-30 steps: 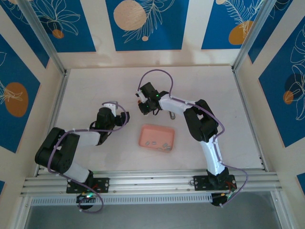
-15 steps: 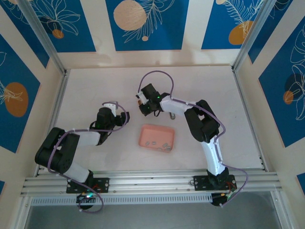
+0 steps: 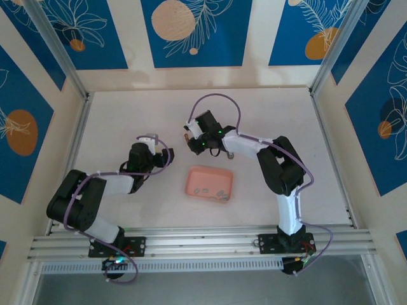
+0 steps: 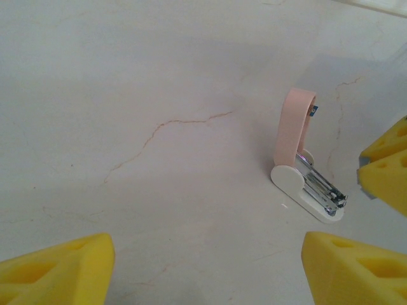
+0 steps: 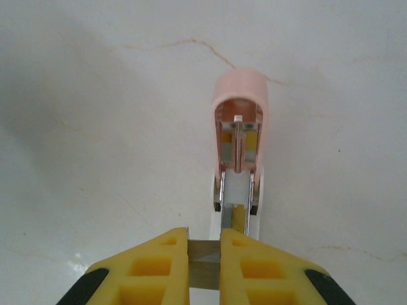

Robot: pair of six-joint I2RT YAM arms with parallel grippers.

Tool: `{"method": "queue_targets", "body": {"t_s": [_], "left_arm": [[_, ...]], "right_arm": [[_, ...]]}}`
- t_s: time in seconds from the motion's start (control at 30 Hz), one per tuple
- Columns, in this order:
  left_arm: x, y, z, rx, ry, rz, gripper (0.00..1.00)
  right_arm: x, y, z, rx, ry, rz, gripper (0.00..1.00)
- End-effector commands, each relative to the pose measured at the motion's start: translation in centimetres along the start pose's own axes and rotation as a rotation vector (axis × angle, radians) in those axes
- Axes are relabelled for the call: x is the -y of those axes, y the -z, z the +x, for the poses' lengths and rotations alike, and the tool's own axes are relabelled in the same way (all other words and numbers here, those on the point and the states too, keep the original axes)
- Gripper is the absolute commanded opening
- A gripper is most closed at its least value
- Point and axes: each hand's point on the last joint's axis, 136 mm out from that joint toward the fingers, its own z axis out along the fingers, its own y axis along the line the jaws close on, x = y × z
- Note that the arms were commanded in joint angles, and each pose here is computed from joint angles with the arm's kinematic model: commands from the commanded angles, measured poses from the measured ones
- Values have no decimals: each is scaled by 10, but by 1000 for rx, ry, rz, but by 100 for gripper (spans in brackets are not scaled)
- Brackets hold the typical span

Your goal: Load the staples into the stapler

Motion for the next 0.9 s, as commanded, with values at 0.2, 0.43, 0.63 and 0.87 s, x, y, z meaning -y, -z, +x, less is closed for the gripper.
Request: {"method": "queue_targets", "body": {"t_s": [0.2, 0.43, 0.63, 0.87], "left_arm": [[7, 3, -6, 19, -19, 18, 77], [7, 5, -7, 18, -28, 14, 77], [9, 5, -7, 18, -30, 16, 77], [8, 5, -7, 18, -31, 13, 77]], "right_arm": [[9, -9, -3, 15, -16, -32, 16], [9, -18, 7, -17, -30, -38, 16], [6, -25, 10, -31, -28, -42, 16], [4, -26, 8, -30, -15, -42, 16]]}}
